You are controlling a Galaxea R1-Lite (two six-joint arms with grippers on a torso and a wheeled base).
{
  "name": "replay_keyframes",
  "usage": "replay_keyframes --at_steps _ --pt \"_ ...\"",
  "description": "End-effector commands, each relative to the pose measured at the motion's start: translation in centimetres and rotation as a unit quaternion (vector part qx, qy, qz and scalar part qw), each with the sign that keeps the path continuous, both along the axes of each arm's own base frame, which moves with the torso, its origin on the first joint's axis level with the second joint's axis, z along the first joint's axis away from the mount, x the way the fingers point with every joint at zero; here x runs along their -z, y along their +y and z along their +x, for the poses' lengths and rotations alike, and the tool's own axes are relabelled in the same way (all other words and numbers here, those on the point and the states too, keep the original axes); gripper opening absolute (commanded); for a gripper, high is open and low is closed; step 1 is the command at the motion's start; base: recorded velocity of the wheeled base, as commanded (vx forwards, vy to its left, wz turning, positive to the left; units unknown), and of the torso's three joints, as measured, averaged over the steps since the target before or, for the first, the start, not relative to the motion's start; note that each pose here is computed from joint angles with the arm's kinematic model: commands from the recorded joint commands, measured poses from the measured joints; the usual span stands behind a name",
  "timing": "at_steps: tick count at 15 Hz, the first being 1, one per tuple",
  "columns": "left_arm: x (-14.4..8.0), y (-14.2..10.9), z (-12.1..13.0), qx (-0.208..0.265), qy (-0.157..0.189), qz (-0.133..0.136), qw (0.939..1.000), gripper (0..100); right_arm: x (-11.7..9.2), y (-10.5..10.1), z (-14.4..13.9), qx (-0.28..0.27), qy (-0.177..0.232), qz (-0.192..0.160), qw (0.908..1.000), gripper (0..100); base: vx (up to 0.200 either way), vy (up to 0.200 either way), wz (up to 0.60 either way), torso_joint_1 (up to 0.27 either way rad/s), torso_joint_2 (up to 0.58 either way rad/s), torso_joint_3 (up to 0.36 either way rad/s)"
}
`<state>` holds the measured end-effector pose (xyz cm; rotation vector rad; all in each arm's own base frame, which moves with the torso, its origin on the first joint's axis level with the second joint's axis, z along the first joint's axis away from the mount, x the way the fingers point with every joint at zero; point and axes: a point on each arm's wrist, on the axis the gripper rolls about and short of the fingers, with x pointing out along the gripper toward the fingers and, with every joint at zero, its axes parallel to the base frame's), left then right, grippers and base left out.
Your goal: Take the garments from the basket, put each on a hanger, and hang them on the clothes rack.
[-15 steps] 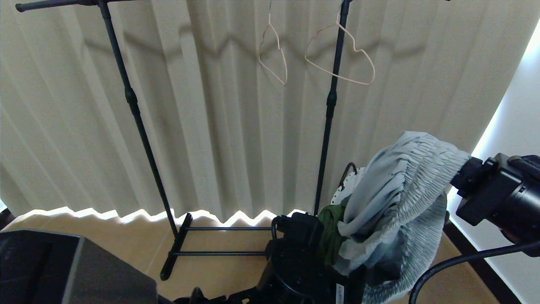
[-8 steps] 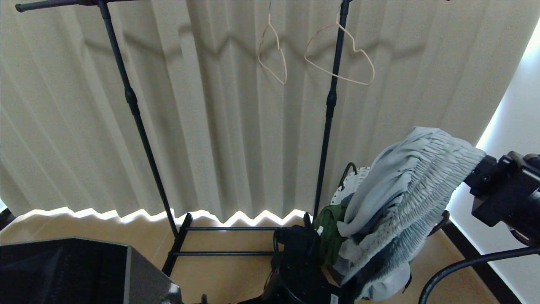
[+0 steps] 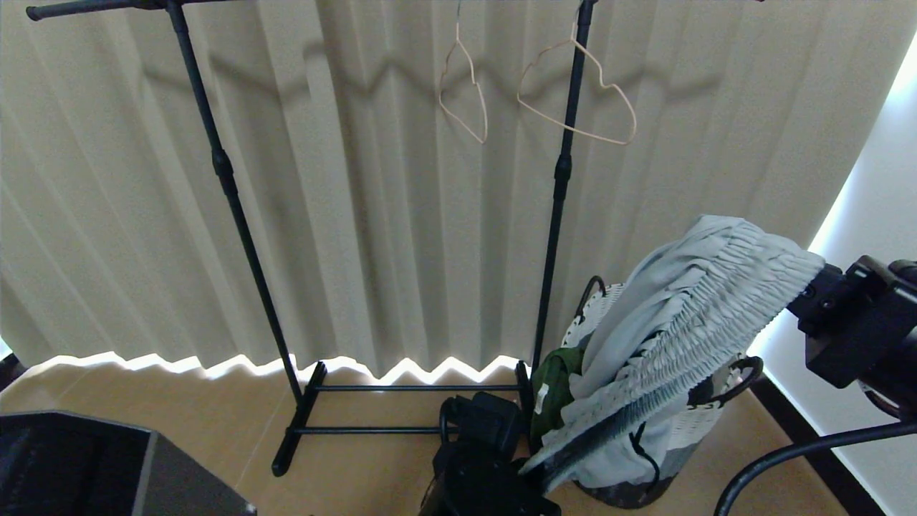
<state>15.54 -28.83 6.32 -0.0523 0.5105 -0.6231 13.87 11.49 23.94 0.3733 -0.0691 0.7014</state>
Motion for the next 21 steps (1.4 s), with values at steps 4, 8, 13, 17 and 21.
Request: replay_keyframes --at_steps 4,8,13,17,21 --pt "-2.4 2.2 -3.5 -0.012 -0.072 0.002 0.9973 0 1.5 0.8 1.1 0.007 0.028 -0.024 0.9993 0 0.000 0.000 0.00 0.000 0.00 0.000" --pt "-11.7 7.7 -2.9 -0.050 -0.158 -0.070 0.9836 0 3.0 2.1 2.7 0.009 0.051 -0.057 0.9970 0 0.000 0.000 0.00 0.000 0.00 0.000" --pt "-21.2 17.8 -7.0 -0.027 -0.183 -0.126 0.9747 0 2.9 3.8 4.8 0.009 0.049 -0.063 0.9968 0 0.000 0.000 0.00 0.000 0.00 0.000" --pt "-25.9 21.9 -9.3 -0.018 -0.222 -0.166 0.9607 0 1.7 5.1 6.3 0.008 0.035 -0.049 0.9982 0 0.000 0.000 0.00 0.000 0.00 0.000" --pt "-27.5 23.0 -9.4 -0.043 -0.245 -0.152 0.9566 0 1.3 5.4 6.7 0.009 0.022 -0.037 0.9990 0 0.000 0.000 0.00 0.000 0.00 0.000"
